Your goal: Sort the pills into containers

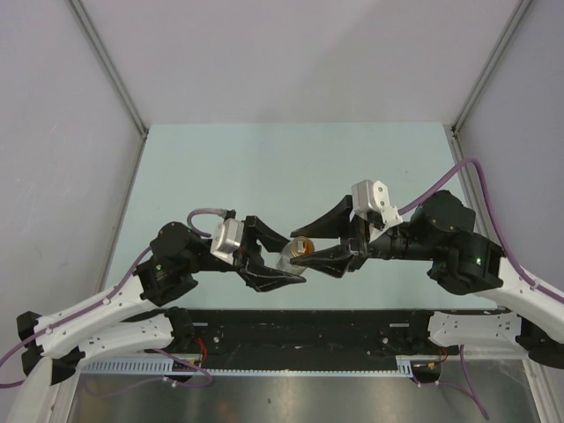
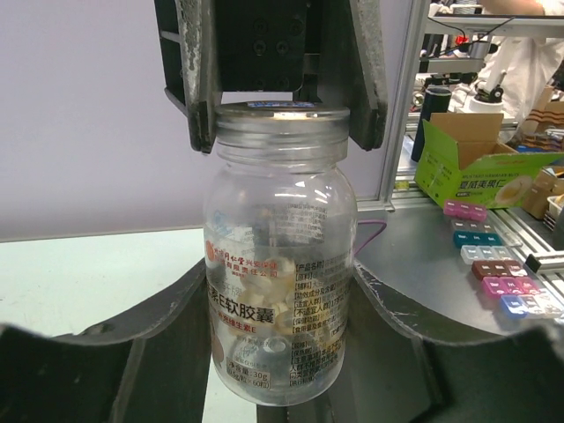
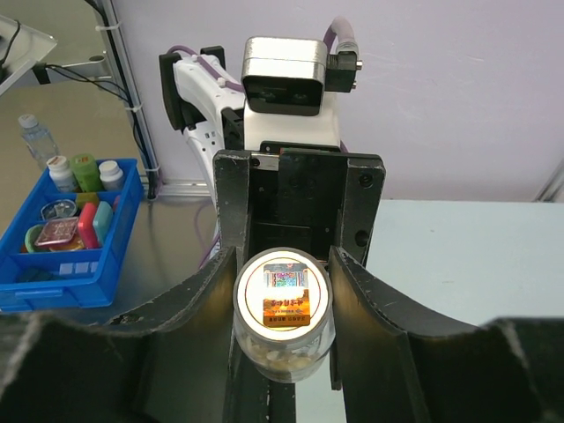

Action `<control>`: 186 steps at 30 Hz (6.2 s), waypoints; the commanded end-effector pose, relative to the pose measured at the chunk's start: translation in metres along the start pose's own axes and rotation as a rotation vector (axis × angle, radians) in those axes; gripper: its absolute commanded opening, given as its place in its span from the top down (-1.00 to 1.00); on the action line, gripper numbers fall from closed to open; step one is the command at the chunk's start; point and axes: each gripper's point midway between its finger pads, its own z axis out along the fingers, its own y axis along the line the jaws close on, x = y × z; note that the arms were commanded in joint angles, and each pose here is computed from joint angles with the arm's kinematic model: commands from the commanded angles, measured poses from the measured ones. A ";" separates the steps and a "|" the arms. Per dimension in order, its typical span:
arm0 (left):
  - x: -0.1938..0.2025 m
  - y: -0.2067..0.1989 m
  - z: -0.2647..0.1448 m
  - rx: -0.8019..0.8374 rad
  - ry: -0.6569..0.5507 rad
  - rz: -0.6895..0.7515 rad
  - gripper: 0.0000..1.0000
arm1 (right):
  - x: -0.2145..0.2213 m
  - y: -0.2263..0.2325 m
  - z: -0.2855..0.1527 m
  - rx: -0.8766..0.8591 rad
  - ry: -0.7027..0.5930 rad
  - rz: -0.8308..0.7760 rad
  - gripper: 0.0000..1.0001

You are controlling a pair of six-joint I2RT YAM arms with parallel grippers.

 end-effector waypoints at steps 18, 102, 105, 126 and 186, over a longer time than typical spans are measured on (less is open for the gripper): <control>-0.049 0.070 -0.019 -0.434 -0.147 0.084 0.99 | 0.012 -0.079 0.012 0.436 -0.013 0.132 0.66; -0.044 0.074 -0.005 -0.410 -0.096 0.066 0.99 | 0.004 -0.092 0.002 0.506 -0.020 0.043 0.63; -0.041 0.094 -0.009 -0.513 -0.080 0.072 0.99 | 0.006 -0.112 0.000 0.630 -0.042 0.087 0.60; -0.025 0.092 -0.017 -0.529 -0.035 0.040 0.99 | -0.038 -0.093 -0.019 0.561 -0.184 0.100 -0.32; -0.025 0.016 -0.004 -0.106 0.005 0.077 0.99 | 0.012 0.009 -0.006 -0.032 0.055 0.035 1.00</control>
